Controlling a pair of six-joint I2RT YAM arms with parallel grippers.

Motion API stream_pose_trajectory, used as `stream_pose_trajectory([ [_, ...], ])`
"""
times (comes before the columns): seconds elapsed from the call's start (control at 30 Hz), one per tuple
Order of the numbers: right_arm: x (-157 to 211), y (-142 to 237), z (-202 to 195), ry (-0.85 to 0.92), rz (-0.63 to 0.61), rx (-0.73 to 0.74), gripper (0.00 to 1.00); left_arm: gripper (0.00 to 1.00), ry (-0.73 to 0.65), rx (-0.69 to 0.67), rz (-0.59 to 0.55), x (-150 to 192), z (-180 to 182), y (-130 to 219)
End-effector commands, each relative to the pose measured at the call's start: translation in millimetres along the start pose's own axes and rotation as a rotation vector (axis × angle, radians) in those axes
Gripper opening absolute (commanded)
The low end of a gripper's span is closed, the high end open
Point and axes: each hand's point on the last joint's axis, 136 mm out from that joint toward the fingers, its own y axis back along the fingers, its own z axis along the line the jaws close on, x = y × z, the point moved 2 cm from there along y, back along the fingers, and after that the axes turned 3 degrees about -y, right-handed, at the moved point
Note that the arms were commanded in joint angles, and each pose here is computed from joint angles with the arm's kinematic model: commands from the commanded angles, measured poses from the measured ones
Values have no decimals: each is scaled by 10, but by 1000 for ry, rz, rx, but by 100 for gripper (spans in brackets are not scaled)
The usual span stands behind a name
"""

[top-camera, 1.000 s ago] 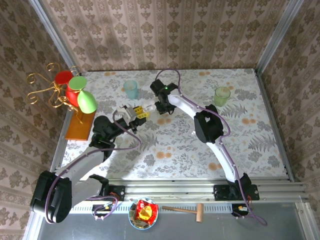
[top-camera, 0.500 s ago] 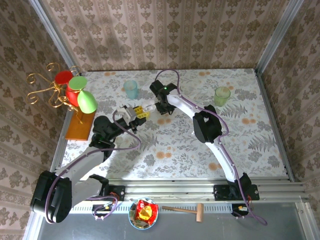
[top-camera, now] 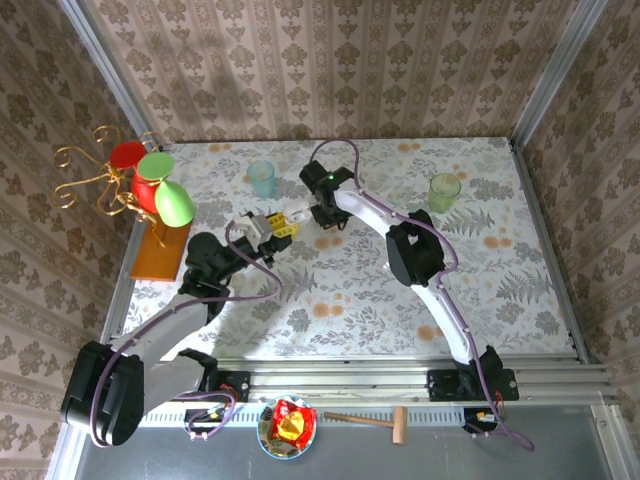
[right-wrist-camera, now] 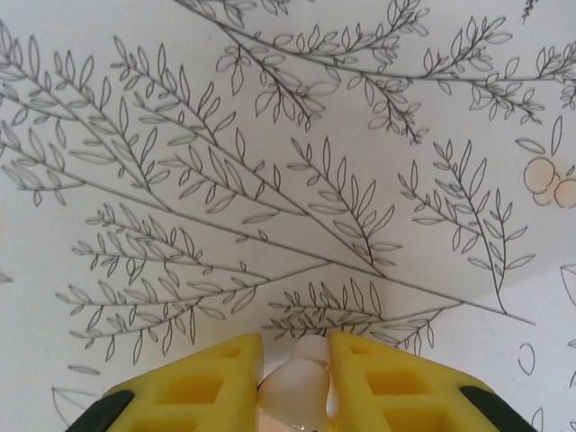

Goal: Insert the wireless bluetooth earbuds into the charging case

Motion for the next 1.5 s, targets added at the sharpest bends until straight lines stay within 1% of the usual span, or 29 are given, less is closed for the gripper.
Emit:
stream_pose_trajectory([
  [0.0, -74, 434, -56, -12, -85, -70, 24, 0, 12, -32, -51, -64, 89, 44],
  [0.1, -54, 714, -115, -42, -161, -146, 24, 0, 31, -22, -76, -84, 116, 47],
  [0.2, 22, 1018, -181, -59, -229, -230, 24, 0, 31, -13, -77, -94, 120, 29],
  [0.27, 89, 1223, -190, -55, -274, -300, 24, 0, 30, -13, -73, -81, 123, 24],
  [0.33, 148, 1501, -168, -54, -331, -401, 24, 0, 22, -7, -73, -76, 121, 19],
  [0.47, 225, 2067, -11, -3, -461, -614, 24, 0, 30, 10, -75, -84, 119, -11],
  [0.6, 319, 2616, 137, 86, -582, -813, 24, 0, 32, 42, -77, -98, 106, -54],
  [0.73, 398, 2971, 234, 164, -664, -933, 24, 0, 37, 59, -91, -123, 95, -79],
  [0.9, 507, 3250, 333, 229, -752, -1029, 24, 0, 55, 81, -86, -118, 61, -106],
  [1.0, 566, 3306, 424, 285, -769, -1028, 24, 0, 59, 113, -87, -118, -2, -137],
  [1.2, 582, 3305, 537, 333, -777, -1029, 24, 1, 67, 145, -100, -181, -49, -144],
  [1.47, 582, 3128, 499, 336, -743, -947, 24, 1, 60, 142, -114, -246, -61, -114],
])
